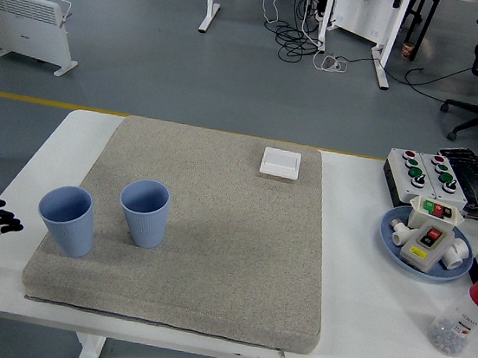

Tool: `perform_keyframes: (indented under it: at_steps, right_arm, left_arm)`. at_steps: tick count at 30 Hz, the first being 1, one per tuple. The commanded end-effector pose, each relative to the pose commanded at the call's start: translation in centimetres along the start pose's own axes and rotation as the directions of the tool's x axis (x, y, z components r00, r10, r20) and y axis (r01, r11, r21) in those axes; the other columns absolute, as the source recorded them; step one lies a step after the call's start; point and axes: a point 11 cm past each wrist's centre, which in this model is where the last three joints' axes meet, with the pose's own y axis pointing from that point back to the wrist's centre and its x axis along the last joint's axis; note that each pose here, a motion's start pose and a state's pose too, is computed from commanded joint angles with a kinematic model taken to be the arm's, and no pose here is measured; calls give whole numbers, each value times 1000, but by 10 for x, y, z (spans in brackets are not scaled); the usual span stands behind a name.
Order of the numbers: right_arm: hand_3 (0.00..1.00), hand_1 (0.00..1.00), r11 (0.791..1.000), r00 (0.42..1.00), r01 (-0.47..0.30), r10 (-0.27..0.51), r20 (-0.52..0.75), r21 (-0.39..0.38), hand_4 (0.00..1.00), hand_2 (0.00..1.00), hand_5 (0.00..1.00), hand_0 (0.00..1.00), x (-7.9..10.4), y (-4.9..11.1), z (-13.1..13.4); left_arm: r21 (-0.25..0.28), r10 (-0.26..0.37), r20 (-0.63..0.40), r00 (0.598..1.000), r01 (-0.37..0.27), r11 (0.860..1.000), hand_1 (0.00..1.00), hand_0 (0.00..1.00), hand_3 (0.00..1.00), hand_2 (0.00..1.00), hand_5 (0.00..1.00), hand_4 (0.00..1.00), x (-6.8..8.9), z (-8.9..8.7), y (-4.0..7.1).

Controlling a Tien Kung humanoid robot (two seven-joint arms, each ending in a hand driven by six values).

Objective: Push cup pick cup insert cup

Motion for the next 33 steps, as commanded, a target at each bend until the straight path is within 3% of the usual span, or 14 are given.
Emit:
perform_keyframes:
  at_steps: [6,10,13,22,33]
  right_arm:
    - [581,696,1000,1000,-1,1,-1,-3,186,682,542,744,0,0,1]
    - [581,696,1000,1000,-2,2,-2,-5,185,682,542,743,1,0,2]
    - [581,696,1000,1000,-3,3,-4,-7,185,682,542,743,1,0,3]
    - [581,696,1000,1000,-5,5,-8,-15,185,682,542,744,2,-1,7]
    - [581,696,1000,1000,-1,1,-1,-11,184,681,542,743,1,-1,5]
  left_arm:
    - [-1,-62,125,990,63,998,526,553,449,474,998,612,-13,-14,6]
    - [-8,-68,127,990,69,998,526,555,443,475,998,608,-14,-17,9]
    - [21,-96,124,988,94,995,526,555,443,475,998,608,-20,-24,10]
    - [70,-97,112,989,89,994,532,563,445,479,998,606,-24,-41,1]
    - [83,-100,114,988,91,992,535,588,443,472,998,611,-25,-45,-17]
